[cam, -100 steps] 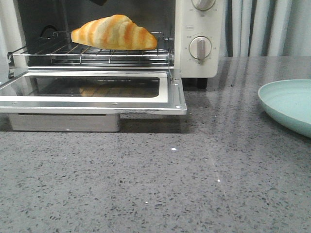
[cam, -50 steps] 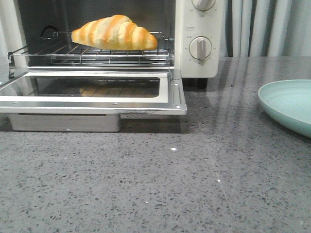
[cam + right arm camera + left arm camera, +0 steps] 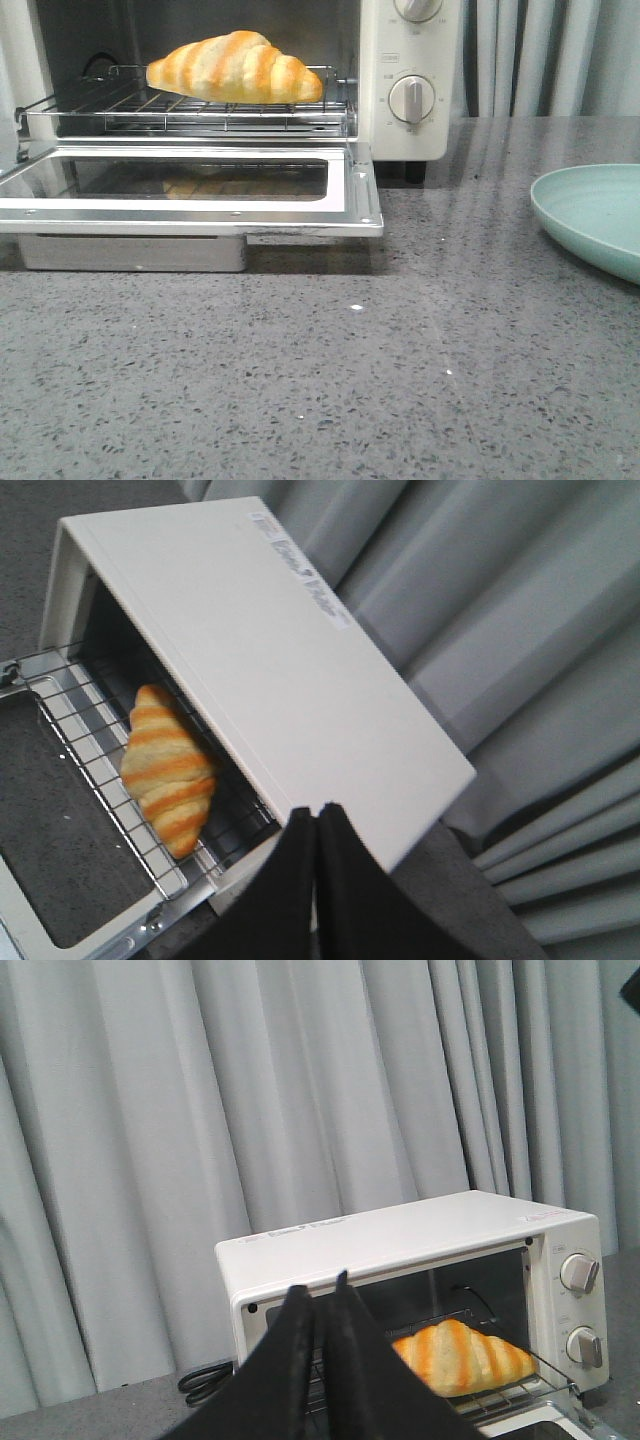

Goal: Put bread in oven

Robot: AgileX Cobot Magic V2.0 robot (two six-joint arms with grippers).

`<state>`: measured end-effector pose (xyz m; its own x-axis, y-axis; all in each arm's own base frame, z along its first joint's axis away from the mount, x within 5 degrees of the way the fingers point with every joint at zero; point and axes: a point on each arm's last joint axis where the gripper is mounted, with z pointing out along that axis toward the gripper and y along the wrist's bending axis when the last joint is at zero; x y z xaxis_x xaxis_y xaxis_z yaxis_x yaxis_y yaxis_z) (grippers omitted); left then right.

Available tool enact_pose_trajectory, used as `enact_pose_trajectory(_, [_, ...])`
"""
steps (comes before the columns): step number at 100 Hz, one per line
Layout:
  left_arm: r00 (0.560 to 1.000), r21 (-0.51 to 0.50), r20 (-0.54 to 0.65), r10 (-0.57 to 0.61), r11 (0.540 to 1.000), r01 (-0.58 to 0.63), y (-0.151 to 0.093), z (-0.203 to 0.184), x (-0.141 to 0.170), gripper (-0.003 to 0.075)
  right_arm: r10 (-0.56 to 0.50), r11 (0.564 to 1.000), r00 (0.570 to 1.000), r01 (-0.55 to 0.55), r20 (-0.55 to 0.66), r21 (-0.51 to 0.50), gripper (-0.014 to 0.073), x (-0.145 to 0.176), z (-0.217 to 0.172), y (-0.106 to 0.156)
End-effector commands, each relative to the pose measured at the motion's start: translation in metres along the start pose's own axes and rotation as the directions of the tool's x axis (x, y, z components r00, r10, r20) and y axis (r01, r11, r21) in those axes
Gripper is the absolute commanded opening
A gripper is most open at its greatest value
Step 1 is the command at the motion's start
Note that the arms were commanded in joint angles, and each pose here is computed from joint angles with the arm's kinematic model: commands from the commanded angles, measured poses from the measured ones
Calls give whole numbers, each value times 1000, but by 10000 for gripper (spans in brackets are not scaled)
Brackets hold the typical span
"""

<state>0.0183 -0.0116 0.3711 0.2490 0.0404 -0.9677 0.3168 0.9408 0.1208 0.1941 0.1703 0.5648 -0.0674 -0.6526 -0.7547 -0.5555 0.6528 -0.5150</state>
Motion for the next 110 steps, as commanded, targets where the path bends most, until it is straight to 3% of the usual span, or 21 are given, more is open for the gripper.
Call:
enact_pose_trajectory(1, [996, -27, 94, -7, 1000, 10, 3, 0, -17, -20, 19, 994, 999, -24, 48, 106, -43, 8, -38, -21])
enact_pose_trajectory(11, [996, -27, 94, -7, 1000, 10, 3, 0, -17, -20, 45, 982, 999, -49, 29, 180, -43, 22, -56, -30])
enact_pose_trajectory(28, [995, -27, 95, -12, 1000, 15, 3, 0, -17, -20, 85, 975, 996, -91, 36, 201, -43, 49, -86, -33])
enact_pose_trajectory(41, [995, -27, 95, -12, 1000, 15, 3, 0, -17, -20, 128, 951, 992, -126, 13, 281, -43, 79, -105, -35])
enact_pose_trajectory(57, [996, -26, 93, -12, 1000, 15, 3, 0, -17, -20, 187, 932, 982, -188, 31, 309, -43, 123, -128, -28])
enact_pose_trajectory(82, [996, -26, 86, -13, 1000, 15, 3, 0, -14, -20, 265, 869, 963, -260, 48, 421, -43, 198, -149, -13])
enact_pose_trajectory(110, [996, -52, 87, -13, 998, 17, 3, 9, 8, -20, 304, 784, 947, -309, 101, 538, -43, 267, -163, 2])
